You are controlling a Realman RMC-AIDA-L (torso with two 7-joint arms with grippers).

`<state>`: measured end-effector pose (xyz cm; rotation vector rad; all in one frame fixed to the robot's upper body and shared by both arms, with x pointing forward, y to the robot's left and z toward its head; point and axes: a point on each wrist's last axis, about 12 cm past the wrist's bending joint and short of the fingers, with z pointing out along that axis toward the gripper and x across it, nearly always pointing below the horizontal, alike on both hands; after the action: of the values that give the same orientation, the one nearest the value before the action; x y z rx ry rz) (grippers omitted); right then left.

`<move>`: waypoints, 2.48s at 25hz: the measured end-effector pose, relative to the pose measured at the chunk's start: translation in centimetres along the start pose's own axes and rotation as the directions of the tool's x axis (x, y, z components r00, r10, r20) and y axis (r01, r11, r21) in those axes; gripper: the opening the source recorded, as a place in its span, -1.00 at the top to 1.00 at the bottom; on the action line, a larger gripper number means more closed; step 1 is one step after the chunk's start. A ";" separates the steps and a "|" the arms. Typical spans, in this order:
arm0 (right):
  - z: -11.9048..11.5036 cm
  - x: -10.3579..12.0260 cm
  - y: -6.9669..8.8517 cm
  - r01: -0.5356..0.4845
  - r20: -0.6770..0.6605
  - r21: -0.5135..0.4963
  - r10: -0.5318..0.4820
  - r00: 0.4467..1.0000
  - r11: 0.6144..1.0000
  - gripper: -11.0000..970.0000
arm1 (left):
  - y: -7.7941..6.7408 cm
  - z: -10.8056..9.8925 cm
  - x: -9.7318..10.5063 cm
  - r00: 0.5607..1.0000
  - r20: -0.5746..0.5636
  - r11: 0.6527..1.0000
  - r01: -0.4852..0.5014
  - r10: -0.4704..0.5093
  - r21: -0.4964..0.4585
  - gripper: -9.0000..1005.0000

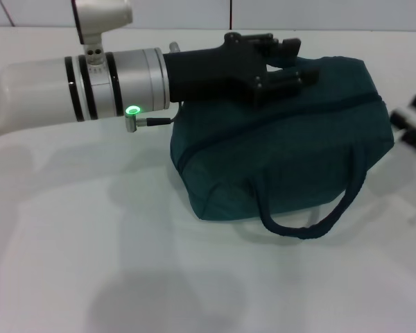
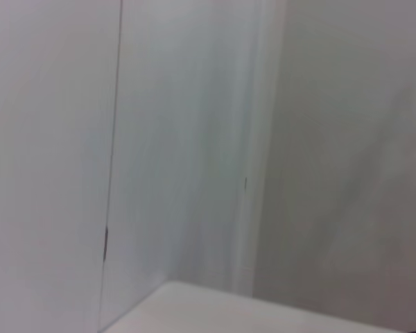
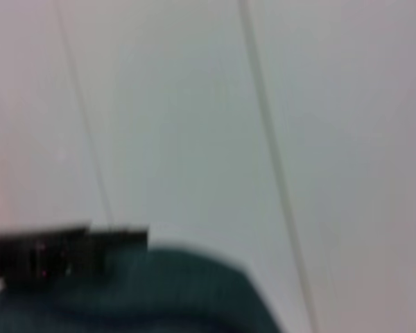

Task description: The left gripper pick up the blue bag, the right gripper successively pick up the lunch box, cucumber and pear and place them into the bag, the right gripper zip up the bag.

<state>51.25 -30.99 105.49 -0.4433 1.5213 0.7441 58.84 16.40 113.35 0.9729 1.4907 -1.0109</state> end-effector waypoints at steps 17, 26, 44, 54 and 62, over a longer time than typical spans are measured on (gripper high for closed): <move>1.6 -3.7 3.3 0.125 0.139 -0.426 -0.072 0.988 0.896 -0.27 | -4.2 -7.5 3.3 0.966 0.256 0.998 -0.051 0.039 0.039 -0.06; 4.3 -2.9 4.8 0.176 0.117 -0.482 -0.135 0.984 0.858 -0.27 | -5.8 -8.9 6.1 0.959 0.277 0.999 -0.054 0.052 0.001 -0.06; 4.1 -2.6 5.0 0.325 0.154 -0.504 -0.287 0.946 0.801 -0.28 | -6.0 -7.7 7.5 0.951 0.289 0.994 -0.101 0.108 -0.041 -0.06; 4.6 -2.7 5.1 0.364 0.175 -0.490 -0.320 0.931 0.792 -0.28 | -6.5 -7.7 8.0 0.945 0.300 0.991 -0.115 0.129 -0.064 -0.06; 4.9 -2.7 5.2 0.374 0.191 -0.474 -0.321 0.928 0.798 -0.28 | -6.2 -7.8 7.7 0.940 0.313 0.990 -0.118 0.137 -0.079 -0.06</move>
<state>51.55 -24.35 109.32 -1.0371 1.0876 0.8514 49.59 22.38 107.12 0.8092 1.1678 -0.9723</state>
